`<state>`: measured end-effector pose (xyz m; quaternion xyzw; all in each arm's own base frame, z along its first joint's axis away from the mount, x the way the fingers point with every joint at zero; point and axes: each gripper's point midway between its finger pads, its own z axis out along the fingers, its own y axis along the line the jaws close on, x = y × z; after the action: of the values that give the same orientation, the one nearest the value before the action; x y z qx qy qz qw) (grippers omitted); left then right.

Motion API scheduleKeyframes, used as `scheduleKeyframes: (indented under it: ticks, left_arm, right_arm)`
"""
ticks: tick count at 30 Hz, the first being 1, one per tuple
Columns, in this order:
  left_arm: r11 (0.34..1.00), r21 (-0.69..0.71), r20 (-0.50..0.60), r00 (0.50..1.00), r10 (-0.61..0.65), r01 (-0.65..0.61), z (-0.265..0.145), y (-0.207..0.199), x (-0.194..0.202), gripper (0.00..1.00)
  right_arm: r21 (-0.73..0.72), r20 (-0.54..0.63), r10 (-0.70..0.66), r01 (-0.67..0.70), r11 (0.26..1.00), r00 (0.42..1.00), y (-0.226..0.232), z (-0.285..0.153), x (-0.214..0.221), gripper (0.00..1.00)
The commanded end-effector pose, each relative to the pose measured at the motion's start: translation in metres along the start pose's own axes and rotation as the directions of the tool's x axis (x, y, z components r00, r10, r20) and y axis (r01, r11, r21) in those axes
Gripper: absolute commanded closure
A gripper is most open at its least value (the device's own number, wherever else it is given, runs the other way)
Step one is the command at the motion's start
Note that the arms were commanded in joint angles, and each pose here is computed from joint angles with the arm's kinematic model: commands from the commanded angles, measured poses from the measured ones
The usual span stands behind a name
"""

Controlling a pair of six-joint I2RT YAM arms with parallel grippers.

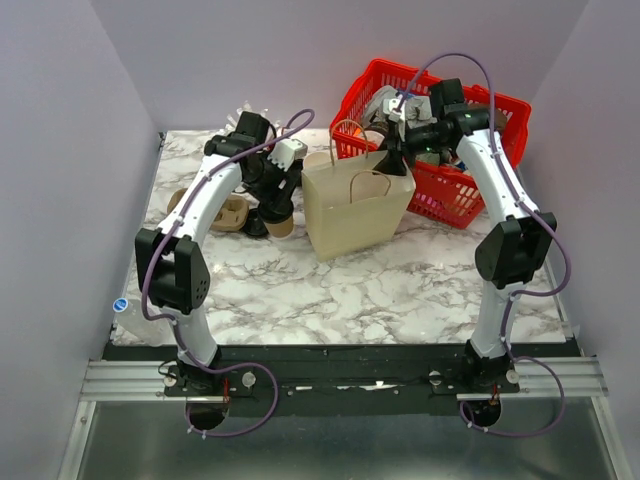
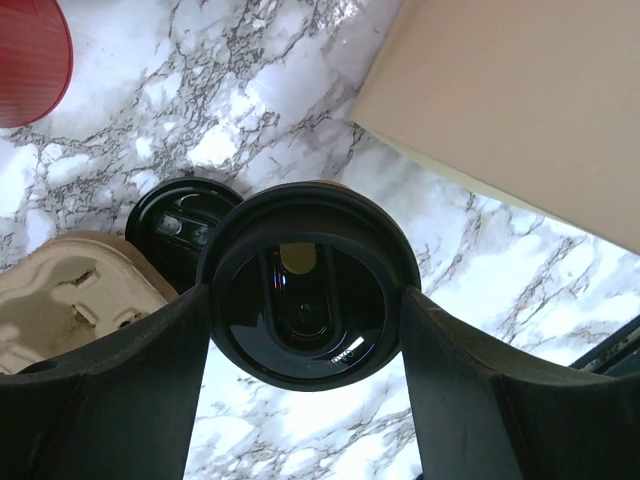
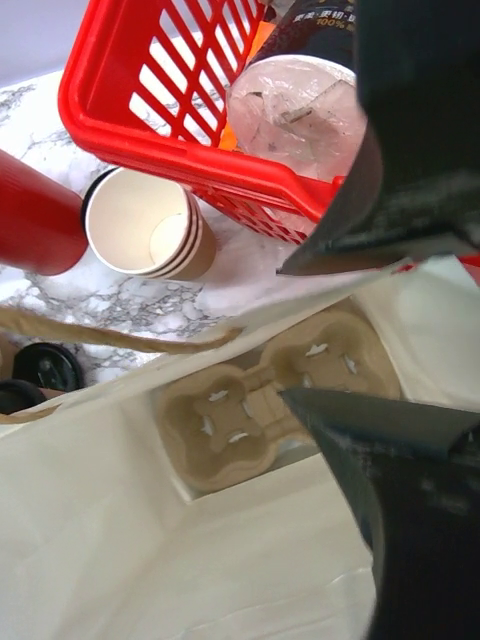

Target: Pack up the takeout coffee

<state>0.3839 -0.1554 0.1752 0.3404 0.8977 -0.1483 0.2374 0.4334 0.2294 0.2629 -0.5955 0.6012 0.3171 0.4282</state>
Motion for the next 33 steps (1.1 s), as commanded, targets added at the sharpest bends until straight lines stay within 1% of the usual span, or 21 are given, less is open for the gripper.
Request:
scheduleKeyframes:
  ticks: [1, 5, 7, 8, 9, 10, 12, 13, 14, 15, 16, 17, 18, 20, 21, 22, 25, 28, 30, 32, 33]
  left_arm:
    - [0.998, 0.027, 0.045, 0.997, 0.061, -0.062, -0.024, -0.013, 0.0, 1.0]
    - [0.993, 0.013, 0.095, 0.988, 0.12, -0.121, -0.036, -0.018, -0.002, 1.0]
    - [0.989, -0.018, 0.139, 0.979, 0.146, -0.145, -0.05, -0.018, -0.007, 1.0]
    - [0.988, -0.028, 0.151, 0.976, 0.155, -0.152, -0.054, -0.019, -0.008, 1.0]
    - [0.987, -0.034, 0.162, 0.974, 0.158, -0.155, -0.058, -0.021, -0.009, 1.0]
    - [0.985, -0.05, 0.194, 0.966, 0.17, -0.163, -0.068, -0.023, -0.013, 1.0]
    - [0.985, -0.053, 0.225, 0.959, 0.173, -0.166, -0.077, -0.029, -0.014, 1.0]
    - [0.981, -0.062, 0.281, 0.94, 0.193, -0.183, -0.092, -0.035, -0.021, 1.0]
    - [0.979, -0.064, 0.312, 0.928, 0.202, -0.192, -0.099, -0.04, -0.024, 1.0]
    - [0.978, -0.064, 0.333, 0.92, 0.208, -0.198, -0.102, -0.044, -0.024, 1.0]
    - [0.973, -0.077, 0.405, 0.884, 0.232, -0.22, -0.121, -0.053, -0.033, 1.0]
    - [0.969, -0.083, 0.437, 0.866, 0.244, -0.231, -0.13, -0.058, -0.036, 1.0]
    - [0.967, -0.084, 0.456, 0.853, 0.254, -0.242, -0.133, -0.062, -0.035, 1.0]
    - [0.946, -0.108, 0.542, 0.779, 0.314, -0.306, -0.16, -0.079, -0.042, 1.0]
    - [0.94, -0.107, 0.558, 0.763, 0.327, -0.324, -0.164, -0.084, -0.04, 1.0]
    - [0.93, -0.134, 0.592, 0.725, 0.352, -0.343, -0.18, -0.092, -0.042, 1.0]
    - [0.91, -0.144, 0.646, 0.66, 0.384, -0.388, -0.207, -0.112, -0.039, 1.0]
    - [0.887, -0.145, 0.666, 0.619, 0.416, -0.439, -0.223, -0.13, -0.03, 1.0]
    - [0.885, -0.136, 0.666, 0.62, 0.414, -0.445, -0.223, -0.134, -0.022, 1.0]
    - [0.883, -0.137, 0.673, 0.612, 0.415, -0.448, -0.226, -0.139, -0.017, 1.0]
    - [0.884, -0.128, 0.674, 0.614, 0.409, -0.449, -0.224, -0.14, -0.014, 1.0]
  right_arm:
    - [-0.061, 0.003, -0.011, 0.011, 0.998, 1.0, 0.027, -0.008, -0.009, 0.5]
    - [-0.077, -0.007, -0.019, 0.018, 0.997, 1.0, 0.048, -0.019, -0.015, 0.69]
    - [-0.089, -0.019, -0.001, -0.001, 0.996, 1.0, 0.058, -0.021, -0.01, 0.73]
    - [-0.089, -0.02, -0.001, -0.001, 0.996, 1.0, 0.063, -0.024, -0.011, 0.78]
    - [-0.079, -0.016, -0.014, 0.013, 0.997, 1.0, 0.069, -0.029, -0.018, 0.8]
    - [-0.089, -0.031, 0.018, -0.021, 0.996, 0.999, 0.078, -0.028, -0.007, 0.83]
    - [-0.071, -0.028, 0.026, -0.028, 0.997, 0.999, 0.085, -0.029, -0.006, 0.91]
    - [-0.04, -0.025, -0.004, 0.003, 0.999, 1.0, 0.092, -0.038, -0.015, 0.93]
    - [-0.026, -0.031, 0.03, -0.03, 0.999, 0.999, 0.095, -0.034, -0.003, 0.99]
    - [-0.006, -0.03, 0.031, -0.032, 0.999, 0.999, 0.099, -0.036, -0.004, 1.0]
    - [0.027, -0.023, 0.012, -0.012, 1.0, 1.0, 0.105, -0.044, -0.012, 1.0]
    - [0.037, -0.02, 0.055, -0.054, 0.998, 0.998, 0.111, -0.042, -0.006, 1.0]
    - [0.046, -0.014, 0.058, -0.057, 0.997, 0.998, 0.116, -0.044, -0.009, 1.0]
    - [0.066, -0.011, 0.046, -0.045, 0.997, 0.999, 0.131, -0.048, -0.017, 0.99]
    - [0.067, -0.023, 0.075, -0.074, 0.995, 0.997, 0.138, -0.045, -0.01, 1.0]
    - [0.091, -0.041, 0.079, -0.075, 0.993, 0.996, 0.141, -0.045, -0.01, 0.99]
    - [0.12, -0.054, 0.104, -0.097, 0.988, 0.993, 0.152, -0.046, -0.011, 0.99]
    - [0.126, -0.072, 0.157, -0.147, 0.981, 0.985, 0.159, -0.047, -0.006, 0.99]
    - [0.115, -0.09, 0.164, -0.153, 0.981, 0.982, 0.163, -0.045, -0.001, 0.79]
    - [0.105, -0.095, 0.165, -0.155, 0.982, 0.982, 0.165, -0.043, 0.003, 0.63]
    - [0.104, -0.091, 0.16, -0.15, 0.983, 0.983, 0.165, -0.043, 0.001, 0.59]
